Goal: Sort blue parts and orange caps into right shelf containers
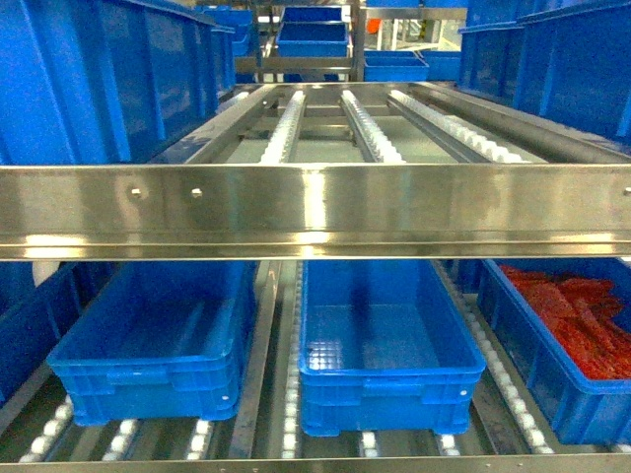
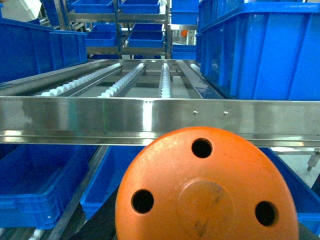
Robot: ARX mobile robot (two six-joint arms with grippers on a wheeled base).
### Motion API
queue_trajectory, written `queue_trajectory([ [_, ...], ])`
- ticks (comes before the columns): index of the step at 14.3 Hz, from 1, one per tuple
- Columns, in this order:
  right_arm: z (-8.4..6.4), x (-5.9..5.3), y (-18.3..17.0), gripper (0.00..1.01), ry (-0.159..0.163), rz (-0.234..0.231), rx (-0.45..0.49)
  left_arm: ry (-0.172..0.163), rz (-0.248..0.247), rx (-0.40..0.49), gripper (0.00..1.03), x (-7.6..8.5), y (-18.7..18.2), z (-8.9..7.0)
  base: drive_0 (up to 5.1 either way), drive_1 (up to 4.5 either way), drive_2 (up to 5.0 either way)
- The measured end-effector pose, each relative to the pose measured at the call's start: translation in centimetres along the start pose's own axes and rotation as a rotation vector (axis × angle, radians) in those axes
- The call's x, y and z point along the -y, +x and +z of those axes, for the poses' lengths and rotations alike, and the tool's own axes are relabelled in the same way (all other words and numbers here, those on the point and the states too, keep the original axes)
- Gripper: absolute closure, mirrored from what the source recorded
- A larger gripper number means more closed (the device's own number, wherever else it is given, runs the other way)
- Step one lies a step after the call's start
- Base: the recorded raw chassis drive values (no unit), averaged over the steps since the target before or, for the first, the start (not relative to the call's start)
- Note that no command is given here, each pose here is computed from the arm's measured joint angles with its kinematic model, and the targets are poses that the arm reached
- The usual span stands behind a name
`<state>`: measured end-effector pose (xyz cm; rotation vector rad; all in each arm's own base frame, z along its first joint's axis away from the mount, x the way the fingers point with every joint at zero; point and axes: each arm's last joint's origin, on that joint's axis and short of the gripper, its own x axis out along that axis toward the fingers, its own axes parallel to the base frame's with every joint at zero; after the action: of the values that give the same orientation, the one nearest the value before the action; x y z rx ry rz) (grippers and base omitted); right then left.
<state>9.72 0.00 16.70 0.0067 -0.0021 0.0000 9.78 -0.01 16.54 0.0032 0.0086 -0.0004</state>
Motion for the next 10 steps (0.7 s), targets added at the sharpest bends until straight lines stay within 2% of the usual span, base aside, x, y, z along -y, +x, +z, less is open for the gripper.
queue_trajectory([
  [10,0.01,0.0,0.0,0.56,0.0,0.001,0.002,0.0,-0.001,0.0,0.6,0.01,0.0,-0.01,-5.0,2.4,2.4],
])
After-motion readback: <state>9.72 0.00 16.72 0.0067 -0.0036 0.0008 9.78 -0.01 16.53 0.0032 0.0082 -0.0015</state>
